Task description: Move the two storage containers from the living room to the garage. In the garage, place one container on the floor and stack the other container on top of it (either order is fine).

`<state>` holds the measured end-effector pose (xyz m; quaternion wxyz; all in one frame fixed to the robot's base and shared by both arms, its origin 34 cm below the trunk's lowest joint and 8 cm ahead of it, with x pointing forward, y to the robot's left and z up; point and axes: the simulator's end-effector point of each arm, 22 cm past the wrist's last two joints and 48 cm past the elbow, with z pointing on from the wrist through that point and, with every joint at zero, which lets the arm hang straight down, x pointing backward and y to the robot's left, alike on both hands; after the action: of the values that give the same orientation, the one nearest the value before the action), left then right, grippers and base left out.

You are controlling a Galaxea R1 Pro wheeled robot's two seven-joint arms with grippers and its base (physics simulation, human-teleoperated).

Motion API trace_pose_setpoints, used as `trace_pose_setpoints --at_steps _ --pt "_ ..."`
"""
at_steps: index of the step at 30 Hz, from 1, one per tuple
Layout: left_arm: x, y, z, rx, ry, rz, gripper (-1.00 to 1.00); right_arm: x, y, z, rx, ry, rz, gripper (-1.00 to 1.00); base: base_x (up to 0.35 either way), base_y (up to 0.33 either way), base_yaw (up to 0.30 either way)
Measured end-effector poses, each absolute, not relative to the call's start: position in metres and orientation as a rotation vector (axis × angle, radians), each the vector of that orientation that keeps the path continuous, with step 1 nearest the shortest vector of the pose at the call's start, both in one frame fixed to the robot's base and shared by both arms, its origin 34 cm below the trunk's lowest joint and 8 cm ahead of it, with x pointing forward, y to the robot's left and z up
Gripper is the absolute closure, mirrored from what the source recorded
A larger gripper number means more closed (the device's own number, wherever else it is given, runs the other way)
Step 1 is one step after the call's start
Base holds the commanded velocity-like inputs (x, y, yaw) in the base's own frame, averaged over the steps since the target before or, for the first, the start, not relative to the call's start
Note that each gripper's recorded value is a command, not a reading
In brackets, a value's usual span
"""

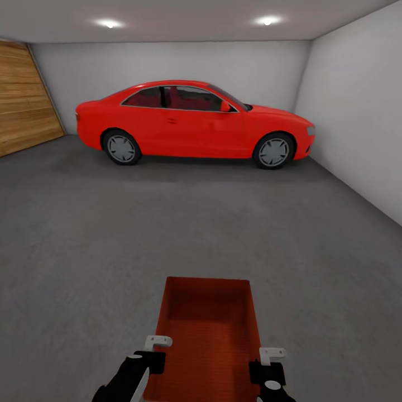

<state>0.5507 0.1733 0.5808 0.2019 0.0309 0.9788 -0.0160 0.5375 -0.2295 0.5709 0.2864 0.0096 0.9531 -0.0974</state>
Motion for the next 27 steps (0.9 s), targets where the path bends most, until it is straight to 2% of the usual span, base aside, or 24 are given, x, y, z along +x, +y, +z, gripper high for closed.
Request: trace_pose_setpoints --at_steps 27 --pt "0.5523 0.1732 0.5819 0.087 2.729 -0.045 1.00 0.5390 -0.2297 0.5719 0.028 2.543 -0.259 1.00 0.323 0.000 0.000"
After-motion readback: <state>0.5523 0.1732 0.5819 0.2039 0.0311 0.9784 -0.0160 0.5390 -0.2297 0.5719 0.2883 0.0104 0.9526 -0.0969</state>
